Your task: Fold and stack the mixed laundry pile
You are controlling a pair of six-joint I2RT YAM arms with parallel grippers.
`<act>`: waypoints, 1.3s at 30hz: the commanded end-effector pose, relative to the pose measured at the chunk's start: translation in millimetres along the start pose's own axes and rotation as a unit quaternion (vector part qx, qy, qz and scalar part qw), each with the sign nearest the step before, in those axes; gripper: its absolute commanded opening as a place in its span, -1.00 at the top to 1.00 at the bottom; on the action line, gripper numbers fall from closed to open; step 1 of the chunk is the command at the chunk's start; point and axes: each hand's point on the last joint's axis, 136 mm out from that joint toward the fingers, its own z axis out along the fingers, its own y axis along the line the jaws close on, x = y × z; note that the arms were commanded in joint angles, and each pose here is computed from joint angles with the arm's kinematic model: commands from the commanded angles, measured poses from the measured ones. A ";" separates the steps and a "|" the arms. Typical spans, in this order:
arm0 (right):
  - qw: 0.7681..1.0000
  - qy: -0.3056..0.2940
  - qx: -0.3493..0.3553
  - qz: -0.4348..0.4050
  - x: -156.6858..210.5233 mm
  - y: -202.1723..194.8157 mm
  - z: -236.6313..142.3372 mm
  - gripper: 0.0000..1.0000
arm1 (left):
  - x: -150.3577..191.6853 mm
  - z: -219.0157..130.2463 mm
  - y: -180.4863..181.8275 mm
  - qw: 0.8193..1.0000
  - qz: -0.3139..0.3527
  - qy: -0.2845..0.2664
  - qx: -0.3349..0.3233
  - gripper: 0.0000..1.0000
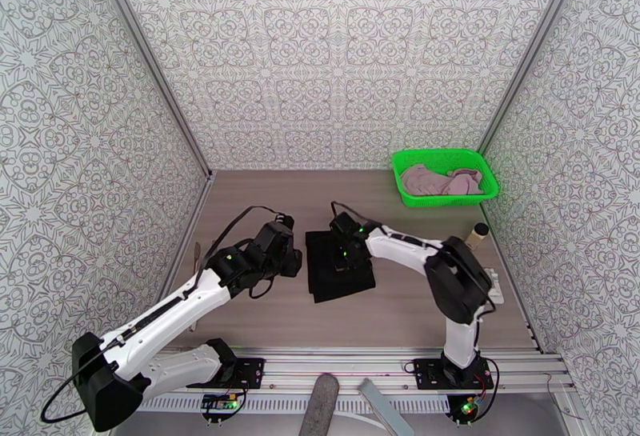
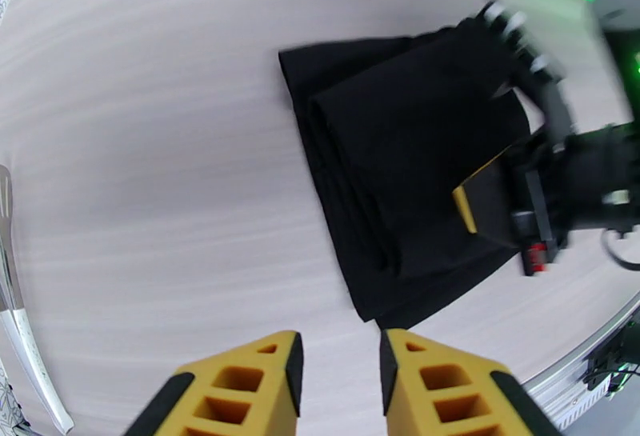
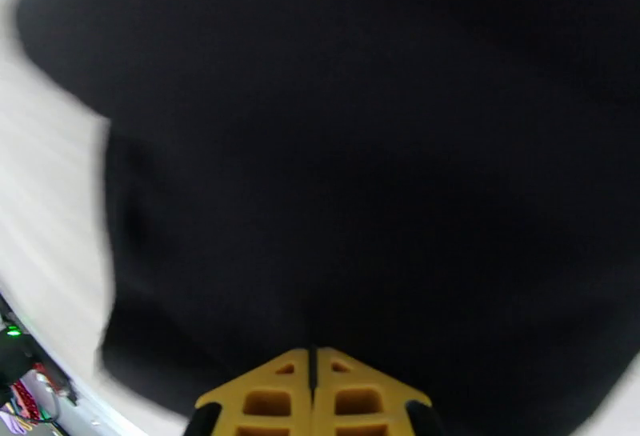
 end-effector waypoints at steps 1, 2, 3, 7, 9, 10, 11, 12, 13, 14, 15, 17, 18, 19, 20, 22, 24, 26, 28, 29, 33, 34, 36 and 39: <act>0.999 0.007 -0.036 -0.008 4.0 23.9 19.6 1.00 | 5.9 6.0 -5.2 1.000 -0.005 0.009 0.005 0.32; 0.999 0.008 -0.039 -0.006 3.1 24.8 22.9 1.00 | 6.6 6.4 -6.8 1.000 -0.004 0.010 0.007 0.32; 0.999 0.009 -0.040 -0.004 1.9 26.1 25.2 1.00 | 6.8 6.2 -9.6 1.000 -0.001 0.010 0.009 0.31; 0.999 -0.007 -0.039 -0.016 -12.8 32.0 14.7 1.00 | 16.6 8.9 -23.1 0.999 0.016 0.020 0.019 0.15; 0.999 -0.025 -0.036 -0.025 -25.1 35.0 -2.9 0.86 | 25.1 13.2 -30.7 0.999 0.025 0.031 0.023 0.09; 0.998 -0.038 -0.033 -0.027 -32.5 34.5 -14.9 0.76 | 30.0 16.1 -34.8 0.999 0.029 0.037 0.024 0.09; 0.998 -0.046 -0.032 -0.029 -37.4 32.9 -24.4 0.67 | 34.3 19.0 -39.0 0.998 0.032 0.042 0.025 0.09; 0.997 -0.060 -0.030 -0.028 -43.3 29.6 -39.5 0.58 | 39.4 23.1 -44.5 0.998 0.034 0.048 0.027 0.09; 0.997 -0.074 -0.026 -0.025 -48.3 24.3 -54.3 0.46 | 44.0 27.3 -51.7 0.997 0.037 0.052 0.033 0.10; 0.996 -0.088 -0.022 -0.022 -51.6 18.5 -69.0 0.34 | 47.8 32.2 -58.1 0.997 0.039 0.056 0.037 0.11; 0.994 -0.103 -0.014 -0.017 -53.6 9.8 -84.3 0.23 | 52.1 38.1 -66.7 0.996 0.040 0.059 0.044 0.14; 0.992 -0.126 -0.001 -0.007 -51.5 -8.0 -109.0 0.08 | 61.8 53.6 -83.5 0.995 0.046 0.075 0.054 0.27; 0.991 -0.134 0.006 -0.001 -48.1 -18.7 -118.7 0.02 | 66.1 61.3 -92.6 0.993 0.051 0.084 0.058 0.38; 0.990 -0.141 0.011 0.004 -43.7 -28.5 -127.3 -0.02 | 71.1 69.5 -100.0 0.992 0.056 0.094 0.056 0.49; 0.989 -0.145 0.015 0.010 -39.5 -37.5 -132.5 -0.05 | 75.3 76.3 -104.5 0.991 0.061 0.104 0.052 0.58; 0.989 -0.146 0.025 0.023 -27.3 -58.4 -139.3 -0.12 | 86.3 89.4 -113.5 0.989 0.073 0.125 0.044 0.74; 0.988 -0.147 0.033 0.033 -16.4 -74.8 -143.8 -0.15 | 100.8 101.0 -118.0 0.985 0.082 0.150 0.037 0.84; 0.987 -0.149 0.039 0.042 -7.3 -87.8 -146.5 -0.18 | 116.3 110.1 -118.9 0.980 0.087 0.176 0.031 0.92; 0.987 -0.147 0.044 0.050 1.8 -98.3 -145.9 -0.20 | 131.1 119.8 -112.7 0.976 0.086 0.198 0.014 0.93; 0.987 -0.147 0.045 0.052 3.9 -100.8 -145.5 -0.20 | 135.3 124.0 -107.9 0.975 0.085 0.204 0.003 0.94; 0.987 -0.143 0.036 0.060 9.5 -103.1 -138.3 -0.20 | 141.5 142.4 -74.2 0.972 0.070 0.217 -0.057 0.95; 0.988 -0.140 0.033 0.062 10.1 -102.5 -135.6 -0.20 | 140.8 146.3 -63.3 0.971 0.061 0.221 -0.072 0.95; 0.988 -0.137 0.026 0.065 10.8 -101.2 -130.2 -0.19 | 136.3 152.2 -40.1 0.968 0.039 0.228 -0.101 0.95; 0.989 -0.132 0.018 0.070 11.6 -100.5 -122.2 -0.18 | 123.2 158.6 -6.7 0.963 0.010 0.232 -0.134 0.95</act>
